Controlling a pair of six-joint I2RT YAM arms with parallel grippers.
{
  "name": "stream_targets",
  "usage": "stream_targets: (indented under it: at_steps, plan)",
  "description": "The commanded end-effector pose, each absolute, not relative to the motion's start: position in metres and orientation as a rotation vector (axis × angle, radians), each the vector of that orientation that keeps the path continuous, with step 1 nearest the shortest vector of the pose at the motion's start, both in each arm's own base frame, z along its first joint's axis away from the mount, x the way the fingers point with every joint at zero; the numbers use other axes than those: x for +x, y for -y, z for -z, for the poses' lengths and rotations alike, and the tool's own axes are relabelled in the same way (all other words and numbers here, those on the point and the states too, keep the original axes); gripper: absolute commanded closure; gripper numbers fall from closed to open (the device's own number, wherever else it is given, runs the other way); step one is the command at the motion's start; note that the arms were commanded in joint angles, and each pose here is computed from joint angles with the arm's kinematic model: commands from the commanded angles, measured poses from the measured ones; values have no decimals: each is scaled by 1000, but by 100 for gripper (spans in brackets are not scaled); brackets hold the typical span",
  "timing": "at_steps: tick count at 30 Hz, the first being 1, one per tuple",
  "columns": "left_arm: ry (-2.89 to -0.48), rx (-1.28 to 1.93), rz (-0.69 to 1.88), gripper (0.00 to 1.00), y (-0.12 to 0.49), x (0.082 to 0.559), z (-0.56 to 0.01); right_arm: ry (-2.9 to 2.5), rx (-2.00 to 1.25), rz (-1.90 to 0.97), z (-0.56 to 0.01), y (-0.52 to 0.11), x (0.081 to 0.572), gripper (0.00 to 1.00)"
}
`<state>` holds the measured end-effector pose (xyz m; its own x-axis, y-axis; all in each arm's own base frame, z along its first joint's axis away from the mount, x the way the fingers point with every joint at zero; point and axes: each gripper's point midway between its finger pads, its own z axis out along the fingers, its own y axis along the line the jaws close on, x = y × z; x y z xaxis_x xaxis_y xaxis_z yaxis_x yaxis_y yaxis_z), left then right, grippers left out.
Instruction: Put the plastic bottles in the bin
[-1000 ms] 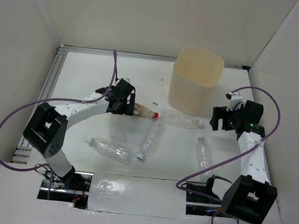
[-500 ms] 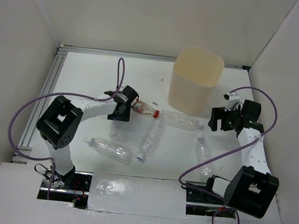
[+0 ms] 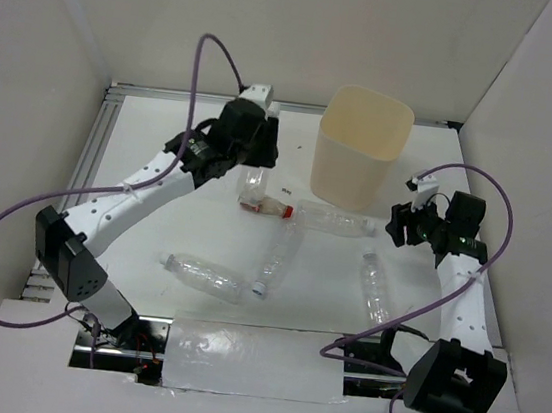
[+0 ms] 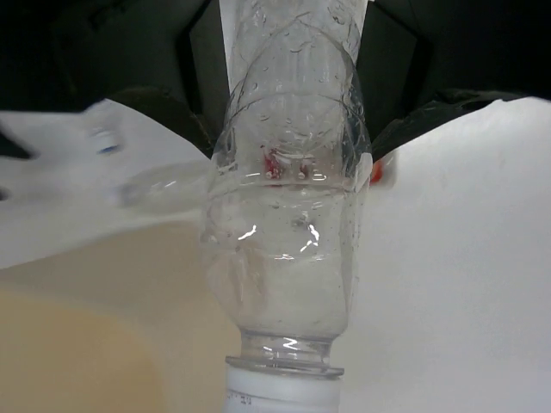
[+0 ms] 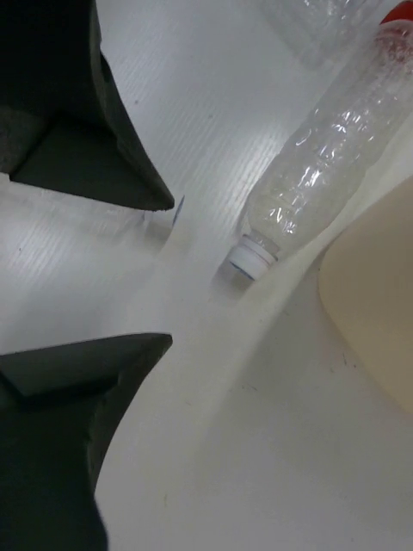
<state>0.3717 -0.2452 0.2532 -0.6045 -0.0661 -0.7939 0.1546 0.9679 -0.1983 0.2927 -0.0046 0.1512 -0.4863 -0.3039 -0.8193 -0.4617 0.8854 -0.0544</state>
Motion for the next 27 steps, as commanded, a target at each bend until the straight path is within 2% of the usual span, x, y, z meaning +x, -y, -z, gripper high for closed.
stream_targets:
  at_steps: [1,3,5,6,7,8,10,13,15,17,18,19,21,22,23,27]
  plan:
    - [-1898,238,553,79,288,384,-360,-2138,-597,-227,-147,5,292,30]
    - [-1741,281,651,79,316,396,-403,-2179,-600,-254,-141,4,287,29]
    - [-1531,328,768,81,348,407,-474,-2202,-593,-256,-136,5,285,29]
    - [-1572,337,757,81,357,419,-452,-2202,-593,-256,-136,5,285,29]
    - [-1443,327,804,81,368,420,-490,-2208,-602,-267,-135,2,284,27]
    - [-1434,325,807,81,383,438,-478,-2203,-601,-250,-137,4,283,27]
    - [-1305,271,873,81,394,449,-499,-2199,-612,-253,-139,1,281,27]
    - [-1255,197,884,72,412,475,-488,-2193,-636,-243,-142,0,277,24]
    - [-1237,175,881,64,423,486,-479,-2212,-657,-266,-139,-4,267,22]
    - [-1275,163,867,38,447,504,-443,-2211,-695,-294,-138,-9,259,19]
    - [-1254,159,873,38,445,502,-453,-2222,-707,-301,-133,-9,256,18]
    - [-1257,151,871,19,451,503,-449,-2207,-719,-287,-136,-9,256,16]
    - [-1245,148,865,8,459,506,-445,-2198,-720,-280,-137,-10,253,15]
    - [-1250,155,855,3,461,508,-442,-2212,-717,-277,-133,-9,251,15]
    - [-1246,154,857,0,461,508,-444,-2209,-727,-273,-133,-9,251,11]
    - [-1249,165,862,0,460,504,-446,-2219,-779,-283,-126,-10,249,7]
